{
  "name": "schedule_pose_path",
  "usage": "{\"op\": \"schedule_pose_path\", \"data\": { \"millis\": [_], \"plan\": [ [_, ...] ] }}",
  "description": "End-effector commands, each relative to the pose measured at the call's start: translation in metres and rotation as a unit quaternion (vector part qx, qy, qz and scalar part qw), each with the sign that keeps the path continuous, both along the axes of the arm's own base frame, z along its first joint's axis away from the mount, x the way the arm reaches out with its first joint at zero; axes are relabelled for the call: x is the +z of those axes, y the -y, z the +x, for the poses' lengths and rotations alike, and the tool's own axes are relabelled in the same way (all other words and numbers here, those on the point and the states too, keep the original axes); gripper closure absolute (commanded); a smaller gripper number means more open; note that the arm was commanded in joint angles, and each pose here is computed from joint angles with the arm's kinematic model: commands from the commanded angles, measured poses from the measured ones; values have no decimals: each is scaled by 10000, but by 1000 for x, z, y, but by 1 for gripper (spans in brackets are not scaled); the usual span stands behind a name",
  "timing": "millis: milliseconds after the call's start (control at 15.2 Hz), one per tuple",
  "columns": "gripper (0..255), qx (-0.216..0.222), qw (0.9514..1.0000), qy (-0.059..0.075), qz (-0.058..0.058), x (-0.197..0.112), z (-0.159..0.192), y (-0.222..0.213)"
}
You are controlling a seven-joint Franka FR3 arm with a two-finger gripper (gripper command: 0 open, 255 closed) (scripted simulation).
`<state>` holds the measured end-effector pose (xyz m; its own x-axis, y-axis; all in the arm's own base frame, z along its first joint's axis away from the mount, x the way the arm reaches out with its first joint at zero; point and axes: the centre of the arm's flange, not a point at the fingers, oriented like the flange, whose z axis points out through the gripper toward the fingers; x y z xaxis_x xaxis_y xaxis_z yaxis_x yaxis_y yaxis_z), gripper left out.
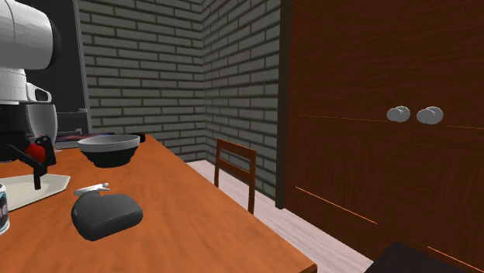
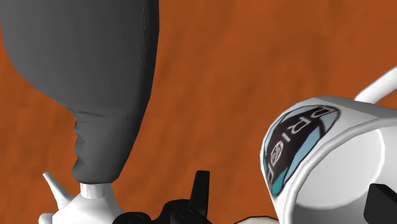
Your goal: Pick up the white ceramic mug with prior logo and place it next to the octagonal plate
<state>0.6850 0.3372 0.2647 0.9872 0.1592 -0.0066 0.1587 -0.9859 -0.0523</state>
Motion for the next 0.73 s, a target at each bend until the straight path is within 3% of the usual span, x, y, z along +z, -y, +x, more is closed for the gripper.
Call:
{"op": "schedule_pose_path", "data": {
  "millis": [0,132,660],
  "plan": [
    [0,0,10000,3,0,20,1,1],
    [0,0,10000,3,0,44,1,2],
    [0,0,10000,3,0,44,1,2]
  ]
}}
